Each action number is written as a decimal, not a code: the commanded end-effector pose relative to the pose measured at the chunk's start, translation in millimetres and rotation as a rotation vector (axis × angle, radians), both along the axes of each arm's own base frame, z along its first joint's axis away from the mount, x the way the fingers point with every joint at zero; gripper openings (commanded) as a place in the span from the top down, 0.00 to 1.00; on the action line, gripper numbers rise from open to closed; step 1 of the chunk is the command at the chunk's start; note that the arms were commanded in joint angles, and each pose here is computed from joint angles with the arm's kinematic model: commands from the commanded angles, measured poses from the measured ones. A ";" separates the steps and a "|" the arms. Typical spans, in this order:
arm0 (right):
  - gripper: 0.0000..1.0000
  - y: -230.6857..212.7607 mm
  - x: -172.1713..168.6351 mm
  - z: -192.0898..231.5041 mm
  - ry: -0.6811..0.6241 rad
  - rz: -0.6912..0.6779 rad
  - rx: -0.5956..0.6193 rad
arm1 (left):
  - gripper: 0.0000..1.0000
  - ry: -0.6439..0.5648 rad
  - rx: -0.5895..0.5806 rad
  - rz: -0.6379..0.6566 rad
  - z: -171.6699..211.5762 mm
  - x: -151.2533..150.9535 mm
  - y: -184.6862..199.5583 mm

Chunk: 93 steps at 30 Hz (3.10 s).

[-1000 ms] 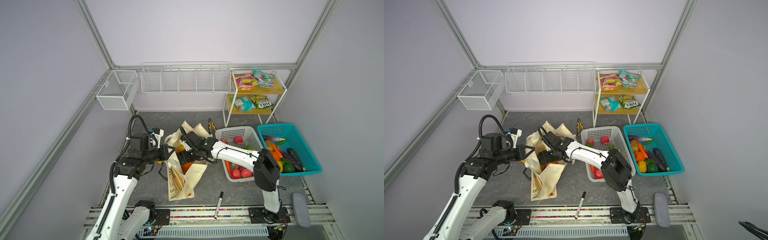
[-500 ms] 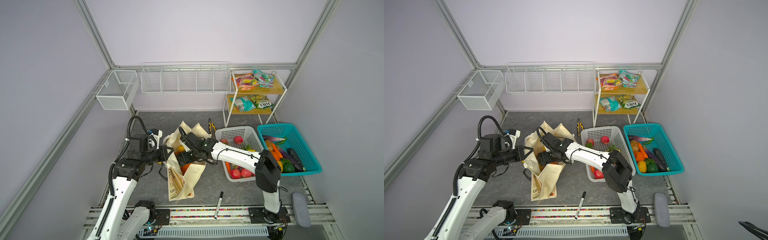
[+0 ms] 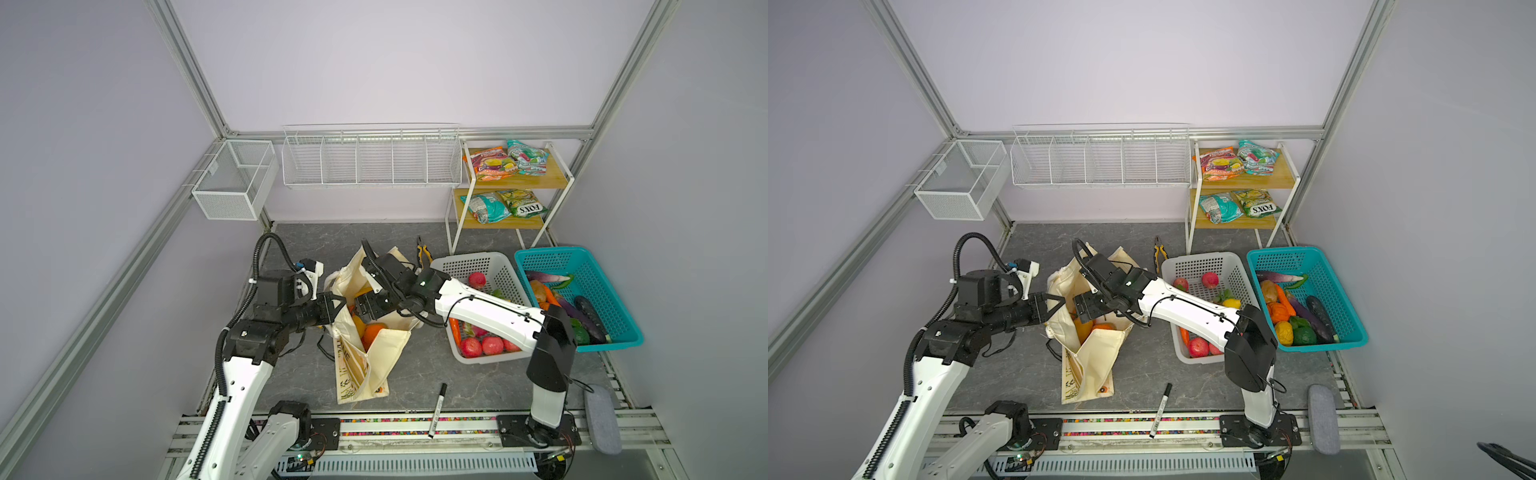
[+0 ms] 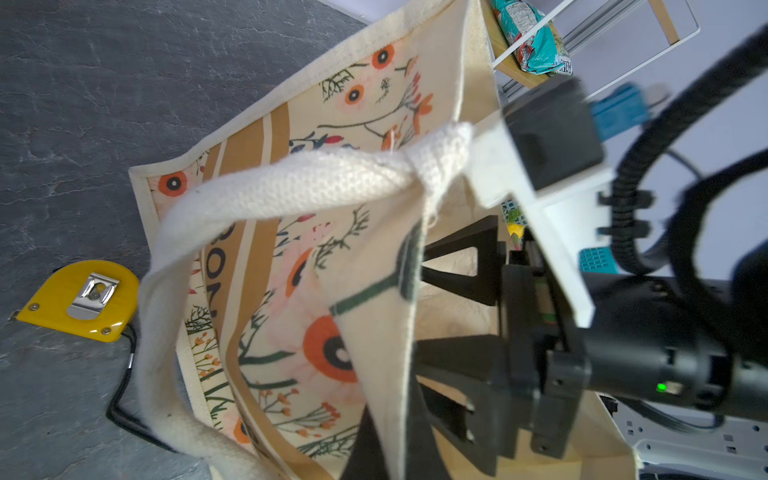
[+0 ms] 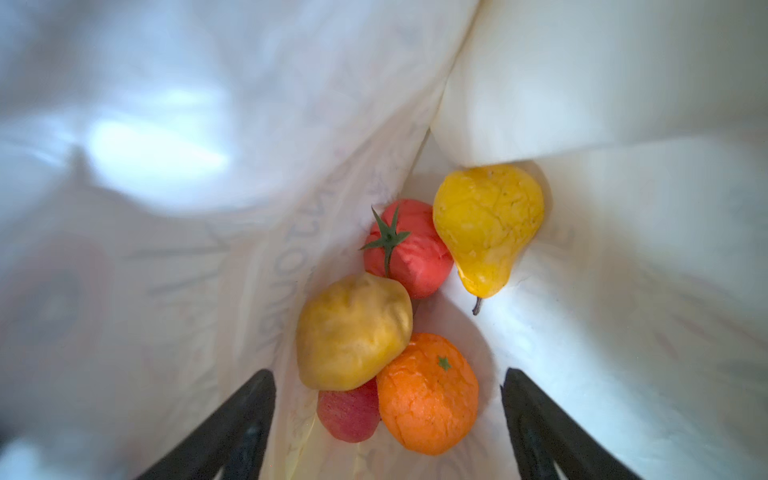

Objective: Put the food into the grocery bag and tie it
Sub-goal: 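Raise the right gripper out of the bag toward the yellow shelf, then grasp the orange Fox's fruit candy bag on the shelf with the right gripper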

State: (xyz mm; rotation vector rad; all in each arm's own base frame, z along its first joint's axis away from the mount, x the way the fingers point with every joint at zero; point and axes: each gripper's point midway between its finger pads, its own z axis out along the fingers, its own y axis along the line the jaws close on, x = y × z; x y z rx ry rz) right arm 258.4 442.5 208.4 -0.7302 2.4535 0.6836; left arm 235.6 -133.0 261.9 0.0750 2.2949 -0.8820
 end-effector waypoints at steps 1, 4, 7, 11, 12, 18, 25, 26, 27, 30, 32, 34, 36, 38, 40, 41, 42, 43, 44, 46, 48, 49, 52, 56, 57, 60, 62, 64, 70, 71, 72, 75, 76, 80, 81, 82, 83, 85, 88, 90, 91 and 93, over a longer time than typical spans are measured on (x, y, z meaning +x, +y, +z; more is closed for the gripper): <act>0.12 -16.2 2.6 44.3 -0.105 0.004 -0.004 | 1.00 -0.024 -0.001 -0.007 4.7 1.4 -0.4; 0.12 -24.5 10.0 65.8 -0.166 -0.021 0.000 | 1.00 -0.020 -0.015 -0.020 4.4 2.2 -3.4; 0.12 -29.4 14.8 85.7 -0.201 -0.033 0.032 | 1.00 -0.022 -0.021 -0.027 5.8 3.1 -5.0; 0.12 -38.6 22.1 111.2 -0.263 -0.068 0.054 | 1.00 -0.023 -0.032 -0.039 8.4 3.4 -7.4; 0.12 -44.1 25.9 119.4 -0.286 -0.097 0.060 | 1.00 -0.025 -0.034 -0.042 9.6 3.1 -7.9; 0.12 -102.3 53.2 174.4 -0.446 -0.280 0.182 | 1.00 -0.025 -0.041 -0.059 11.2 -0.7 -9.8; 0.12 -202.6 93.8 190.4 -0.424 -0.544 0.323 | 1.00 -0.029 -0.069 -0.077 15.2 -2.1 -13.9; 0.12 -212.2 96.4 193.8 -0.429 -0.555 0.319 | 1.00 -0.029 -0.070 -0.082 15.7 -2.0 -14.6; 0.12 -222.3 99.4 198.5 -0.438 -0.568 0.319 | 1.00 -0.027 -0.071 -0.087 15.8 -1.8 -15.3; 0.11 -253.9 106.2 219.5 -0.488 -0.637 0.332 | 1.00 -0.031 -0.068 -0.096 18.3 -1.3 -16.1; 0.08 -278.0 110.7 233.5 -0.517 -0.695 0.339 | 1.00 -0.039 -0.066 -0.099 20.9 -0.7 -16.2; 0.05 -302.3 116.3 245.9 -0.538 -0.761 0.350 | 1.00 -0.041 -0.068 -0.102 22.4 0.4 -17.0; 0.03 -329.6 122.6 257.3 -0.550 -0.840 0.373 | 1.00 -0.046 -0.073 -0.108 24.2 1.4 -18.1; 0.00 -354.5 129.3 263.3 -0.545 -0.914 0.400 | 1.00 -0.044 -0.075 -0.111 24.2 2.3 -18.8; 0.01 -374.8 136.6 264.4 -0.517 -0.977 0.423 | 1.00 -0.042 -0.077 -0.116 23.7 3.0 -19.7; 0.02 -389.8 142.4 263.3 -0.498 -1.016 0.433 | 1.00 -0.043 -0.079 -0.118 24.2 3.1 -20.2; 0.03 -397.6 147.8 262.5 -0.478 -1.035 0.453 | 1.00 -0.044 -0.082 -0.119 24.6 3.5 -20.7; 0.05 -403.5 153.5 261.5 -0.456 -1.048 0.478 | 1.00 -0.045 -0.087 -0.122 25.1 3.7 -21.3; 0.06 -407.7 159.1 260.5 -0.440 -1.056 0.497 | 1.00 -0.045 -0.090 -0.124 25.3 3.7 -21.7; 0.08 -414.9 170.8 257.1 -0.399 -1.071 0.534 | 1.00 -0.046 -0.095 -0.127 25.0 4.3 -22.7; 0.10 -417.9 184.0 253.0 -0.352 -1.074 0.575 | 1.00 -0.045 -0.097 -0.129 24.5 4.6 -23.1; 0.12 -416.6 191.0 251.4 -0.328 -1.067 0.600 | 1.00 -0.047 -0.096 -0.128 24.7 4.5 -22.9; 0.14 -413.4 208.0 248.2 -0.286 -1.059 0.650 | 1.00 -0.050 -0.095 -0.128 25.0 3.9 -22.7; 0.16 -407.8 230.7 239.9 -0.237 -1.059 0.700 | 1.00 -0.047 -0.099 -0.130 24.2 3.5 -23.1; 0.17 -406.2 237.5 236.4 -0.220 -1.058 0.713 | 1.00 -0.048 -0.101 -0.132 24.4 3.1 -23.6; 0.18 -400.5 256.9 224.4 -0.167 -1.055 0.735 | 1.00 -0.048 -0.099 -0.135 23.3 2.7 -24.3; 0.18 -397.2 268.1 218.6 -0.146 -1.056 0.746 | 1.00 -0.047 -0.095 -0.135 22.5 2.1 -24.4; 0.20 -391.9 278.3 215.2 -0.132 -1.049 0.761 | 1.00 -0.046 -0.094 -0.136 22.1 1.8 -24.7; 0.25 -373.5 300.1 211.7 -0.117 -1.019 0.762 | 1.00 -0.044 -0.096 -0.144 20.8 0.9 -26.9; 0.26 -372.1 303.5 210.6 -0.116 -1.019 0.761 | 1.00 -0.045 -0.096 -0.146 20.9 0.9 -27.2; 0.27 -370.7 306.9 209.6 -0.114 -1.020 0.761 | 1.00 -0.046 -0.096 -0.146 20.6 0.4 -27.4; 0.31 -369.1 317.8 202.7 -0.100 -1.030 0.763 | 1.00 -0.044 -0.095 -0.148 19.3 0.4 -27.8; 0.32 -368.3 320.8 200.8 -0.097 -1.035 0.764 | 1.00 -0.044 -0.096 -0.148 19.3 0.3 -27.9; 0.31 -367.2 328.9 195.0 -0.099 -1.061 0.762 | 1.00 -0.044 -0.095 -0.150 19.4 0.1 -28.4; 0.31 -367.5 330.7 193.8 -0.099 -1.067 0.762 | 1.00 -0.045 -0.094 -0.150 19.7 0.2 -28.4; 0.29 -367.3 332.7 192.1 -0.097 -1.072 0.763 | 1.00 -0.043 -0.093 -0.152 19.3 0.3 -28.8; 0.27 -367.4 334.5 189.7 -0.093 -1.077 0.762 | 1.00 -0.042 -0.092 -0.152 19.0 0.3 -28.8; 0.25 -367.4 337.7 185.4 -0.086 -1.087 0.758 | 1.00 -0.043 -0.091 -0.153 18.9 0.4 -29.0; 0.28 -367.4 341.6 180.9 -0.079 -1.094 0.760 | 1.00 -0.043 -0.088 -0.153 18.4 0.4 -29.0; 0.37 -367.4 343.8 180.4 -0.081 -1.097 0.765 | 1.00 -0.043 -0.087 -0.154 18.0 0.5 -29.3; 0.43 -367.7 344.7 180.8 -0.083 -1.097 0.769 | 1.00 -0.043 -0.087 -0.155 18.0 0.3 -29.6; 0.54 -367.8 346.2 182.3 -0.086 -1.099 0.781 | 1.00 -0.042 -0.087 -0.155 18.3 0.2 -29.6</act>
